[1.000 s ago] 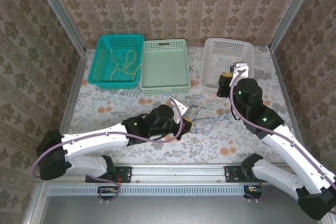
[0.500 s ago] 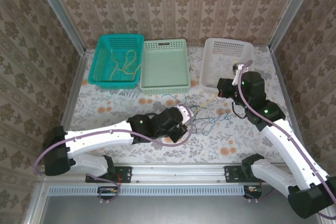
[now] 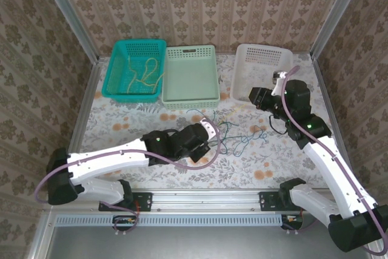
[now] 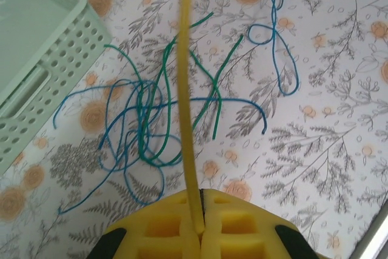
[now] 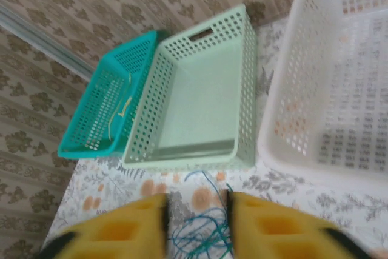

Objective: Untangle the cables

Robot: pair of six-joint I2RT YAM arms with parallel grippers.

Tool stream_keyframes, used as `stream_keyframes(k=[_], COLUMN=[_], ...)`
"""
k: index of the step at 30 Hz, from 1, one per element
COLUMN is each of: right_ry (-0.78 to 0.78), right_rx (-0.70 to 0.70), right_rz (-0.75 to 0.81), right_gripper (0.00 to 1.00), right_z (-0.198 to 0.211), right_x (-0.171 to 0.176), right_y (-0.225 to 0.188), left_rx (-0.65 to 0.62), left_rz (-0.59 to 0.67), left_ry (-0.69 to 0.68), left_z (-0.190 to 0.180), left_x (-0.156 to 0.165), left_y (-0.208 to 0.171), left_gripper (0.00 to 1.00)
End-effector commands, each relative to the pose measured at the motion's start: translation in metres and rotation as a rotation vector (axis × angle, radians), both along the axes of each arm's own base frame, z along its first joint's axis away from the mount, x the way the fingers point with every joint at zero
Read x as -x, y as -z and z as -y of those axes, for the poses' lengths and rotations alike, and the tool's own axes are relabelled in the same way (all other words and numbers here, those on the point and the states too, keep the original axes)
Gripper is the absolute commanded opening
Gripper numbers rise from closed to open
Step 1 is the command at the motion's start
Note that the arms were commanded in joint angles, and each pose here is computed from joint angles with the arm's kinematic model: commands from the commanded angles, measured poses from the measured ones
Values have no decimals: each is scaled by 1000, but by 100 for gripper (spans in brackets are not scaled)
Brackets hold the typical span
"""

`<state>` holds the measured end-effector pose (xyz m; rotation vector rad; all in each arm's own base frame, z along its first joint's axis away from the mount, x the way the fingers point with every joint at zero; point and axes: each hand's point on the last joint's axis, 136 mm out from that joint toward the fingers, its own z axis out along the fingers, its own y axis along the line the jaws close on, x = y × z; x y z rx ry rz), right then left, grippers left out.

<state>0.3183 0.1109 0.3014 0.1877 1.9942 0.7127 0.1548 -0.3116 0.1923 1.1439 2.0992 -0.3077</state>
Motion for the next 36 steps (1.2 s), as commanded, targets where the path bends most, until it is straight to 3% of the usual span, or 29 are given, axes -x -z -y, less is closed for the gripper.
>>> stream_keyframes(k=[1, 3, 5, 12, 20, 30, 36], right_ry=[-95, -109, -90, 16, 47, 55, 61], right_rx=[-62, -51, -26, 54, 105, 94, 94], right_rz=[144, 149, 148, 39, -32, -55, -62], right_gripper=[67, 90, 99, 100, 100, 100, 100], right_z=[-16, -17, -12, 8, 18, 20, 21], right_x=[3, 6, 7, 8, 15, 20, 21], right_y=[-38, -37, -33, 6, 35, 44, 48], left_rx=[77, 131, 155, 220, 305, 441, 448], left_rz=[-10, -2, 27, 110, 87, -21, -94], left_ry=[-47, -106, -173, -414, -688, -863, -939], left_z=[-19, -33, -51, -121, -202, -264, -289], left_x=[-12, -26, -42, -97, -161, -248, -287], left_y=[-27, -44, -61, -114, -134, -118, -89], left_gripper=[0, 0, 0, 0, 0, 0, 0])
